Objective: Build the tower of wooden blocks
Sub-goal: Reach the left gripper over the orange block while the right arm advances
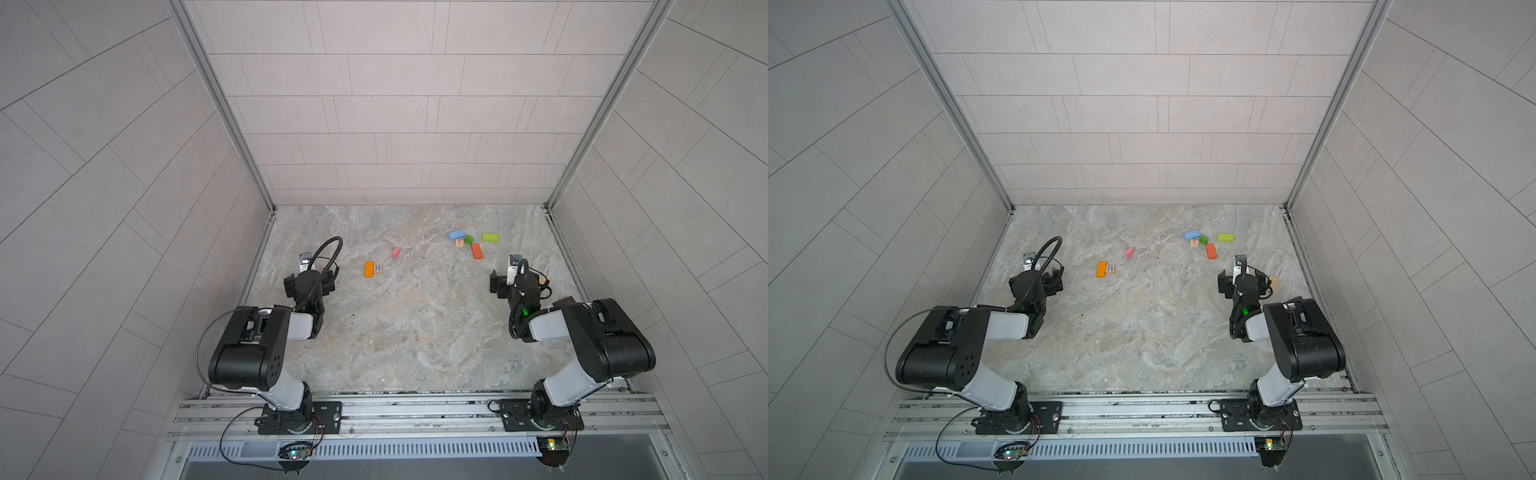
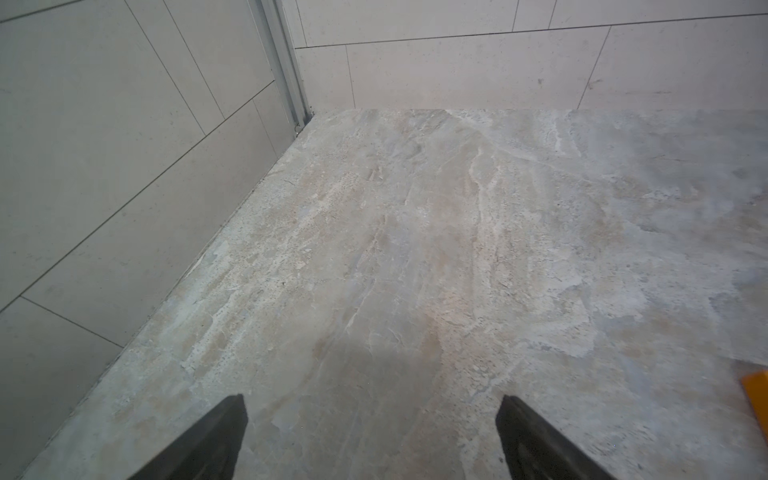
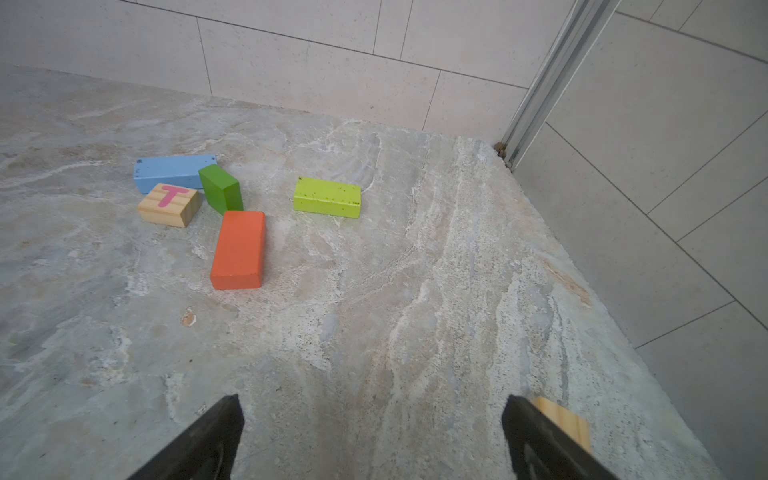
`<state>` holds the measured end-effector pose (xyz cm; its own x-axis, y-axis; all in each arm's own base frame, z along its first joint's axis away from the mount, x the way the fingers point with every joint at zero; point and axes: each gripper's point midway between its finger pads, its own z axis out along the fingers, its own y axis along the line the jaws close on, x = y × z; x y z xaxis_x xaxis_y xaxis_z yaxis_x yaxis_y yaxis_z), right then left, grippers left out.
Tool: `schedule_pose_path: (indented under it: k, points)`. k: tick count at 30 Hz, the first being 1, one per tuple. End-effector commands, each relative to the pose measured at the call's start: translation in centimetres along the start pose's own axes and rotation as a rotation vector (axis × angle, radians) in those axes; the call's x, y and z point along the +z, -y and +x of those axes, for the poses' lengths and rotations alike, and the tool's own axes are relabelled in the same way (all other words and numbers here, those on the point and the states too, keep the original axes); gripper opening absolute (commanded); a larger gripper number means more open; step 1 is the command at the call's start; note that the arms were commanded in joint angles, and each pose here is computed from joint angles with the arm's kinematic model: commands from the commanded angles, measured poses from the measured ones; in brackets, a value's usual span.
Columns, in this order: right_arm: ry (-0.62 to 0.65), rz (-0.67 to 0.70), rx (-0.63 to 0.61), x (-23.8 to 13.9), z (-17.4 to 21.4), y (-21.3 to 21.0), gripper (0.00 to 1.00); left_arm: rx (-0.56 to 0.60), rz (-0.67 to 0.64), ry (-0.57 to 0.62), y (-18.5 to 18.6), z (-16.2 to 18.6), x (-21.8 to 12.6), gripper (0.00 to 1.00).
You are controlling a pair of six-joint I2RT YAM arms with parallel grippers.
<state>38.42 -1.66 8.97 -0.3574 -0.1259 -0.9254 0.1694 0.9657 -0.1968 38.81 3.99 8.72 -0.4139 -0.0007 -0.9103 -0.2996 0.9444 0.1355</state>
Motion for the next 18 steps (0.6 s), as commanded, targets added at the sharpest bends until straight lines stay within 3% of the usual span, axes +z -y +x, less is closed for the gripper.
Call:
schedule_pose_path:
  k: [1,3,5,8,11,13,18]
  points:
    - [-0.028,0.063,-0.038,-1.8,-3.5,0.4,0.99,-0.006,-0.06,-0.015,-0.9,-4.5,-0.6,1.0]
    - [-0.114,0.028,0.042,-2.5,-5.4,0.2,0.99,0.007,-0.047,-0.055,-0.6,-6.4,-0.9,1.0]
    - [-0.116,-0.017,0.084,-3.0,-7.6,-0.5,0.99,-0.004,-0.027,-0.107,0.2,-8.0,-1.5,1.0]
    - [-0.124,-0.057,0.128,-4.1,-9.5,-1.5,0.98,0.025,0.044,-0.163,3.7,-9.9,-2.7,1.0]
    - [-0.14,-0.135,0.174,-5.1,-11.5,-3.4,0.92,0.109,0.116,-0.231,7.9,-11.0,-4.0,1.0]
    - [-0.166,-0.172,0.171,-5.4,-12.4,-4.8,0.87,0.098,0.156,-0.297,9.9,-11.1,-4.3,0.99]
    - [-0.257,-0.23,0.206,-5.1,-12.5,-6.9,0.77,0.031,0.217,-0.468,13.0,-9.4,-3.6,0.8]
